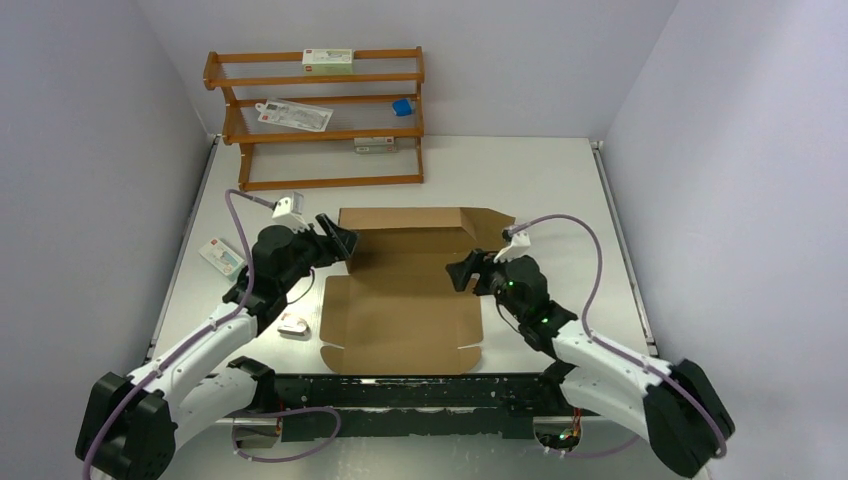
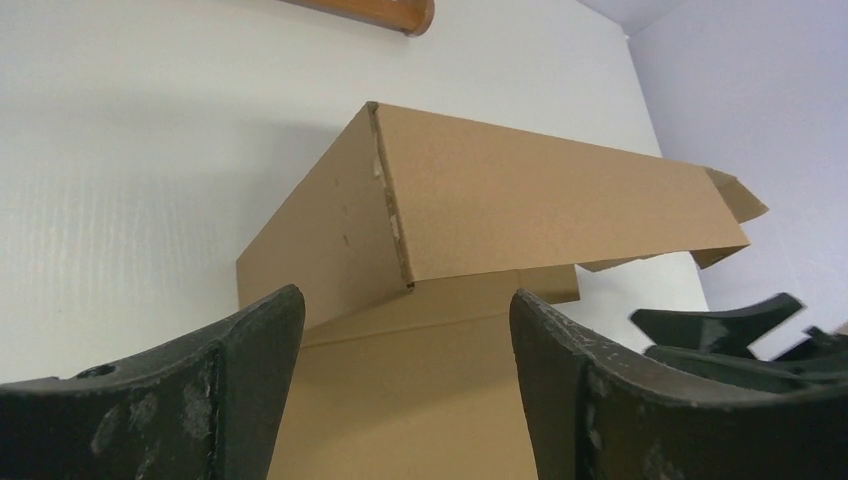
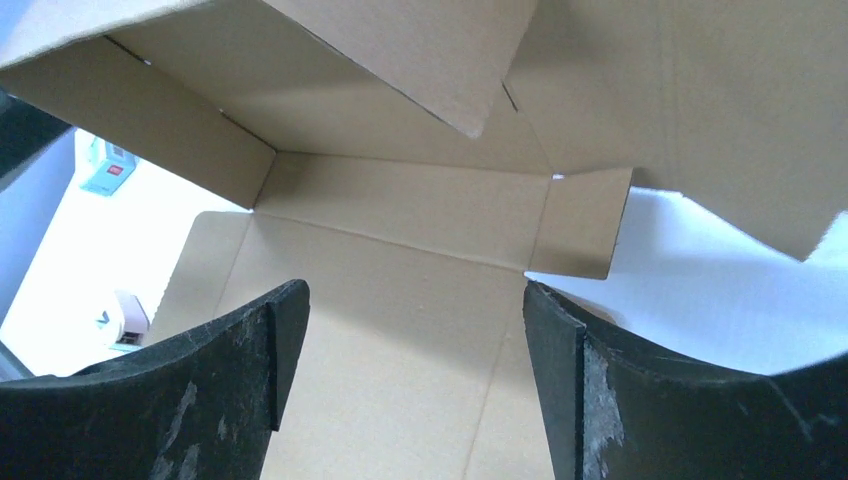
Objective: Fold the paper box
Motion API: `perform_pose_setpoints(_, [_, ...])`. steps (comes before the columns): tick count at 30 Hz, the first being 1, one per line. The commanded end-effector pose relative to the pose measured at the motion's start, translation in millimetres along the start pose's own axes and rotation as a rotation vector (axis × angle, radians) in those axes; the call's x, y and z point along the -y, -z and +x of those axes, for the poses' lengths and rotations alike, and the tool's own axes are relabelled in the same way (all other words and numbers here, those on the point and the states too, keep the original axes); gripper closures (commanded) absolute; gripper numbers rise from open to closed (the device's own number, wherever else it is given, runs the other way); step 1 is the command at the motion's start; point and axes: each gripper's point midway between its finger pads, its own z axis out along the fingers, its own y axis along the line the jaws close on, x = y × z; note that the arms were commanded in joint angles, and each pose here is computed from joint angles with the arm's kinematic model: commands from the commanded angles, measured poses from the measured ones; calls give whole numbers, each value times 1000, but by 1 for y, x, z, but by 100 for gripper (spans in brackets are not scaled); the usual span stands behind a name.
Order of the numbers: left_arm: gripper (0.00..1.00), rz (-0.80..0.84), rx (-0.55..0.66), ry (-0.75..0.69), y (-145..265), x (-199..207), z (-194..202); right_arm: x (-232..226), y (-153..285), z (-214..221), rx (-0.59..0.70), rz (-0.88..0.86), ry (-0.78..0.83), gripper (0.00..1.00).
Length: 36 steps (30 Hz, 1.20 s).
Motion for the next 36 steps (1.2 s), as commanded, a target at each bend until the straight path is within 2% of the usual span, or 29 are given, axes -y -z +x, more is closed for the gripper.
perform_pose_setpoints(1, [20, -35, 26, -24, 6, 3, -15, 0, 24, -17, -54, 56, 79, 17])
perform_pose_setpoints(11, [19, -86, 21, -52, 19, -4, -17, 17, 59, -101, -24, 319, 348, 12])
perform_pose_setpoints(16, [19, -89, 50, -86, 31, 4, -29, 36, 54, -123, -24, 428, 546, 4])
perform_pose_setpoints(19, [19, -75, 77, -112, 41, 13, -38, 28, 41, -136, -8, 374, 611, 4])
perform_pose_setpoints(24, [20, 6, 92, -174, 52, 40, -38, 33, 25, -149, -58, 354, 702, 4])
perform_pose_setpoints(29, [19, 117, 26, -233, 48, 67, -17, 25, 10, -169, -50, 207, 759, 5])
perform_pose_setpoints(36, [22, 228, -87, -307, 42, 96, 14, 26, -17, -148, -213, 41, 837, 6])
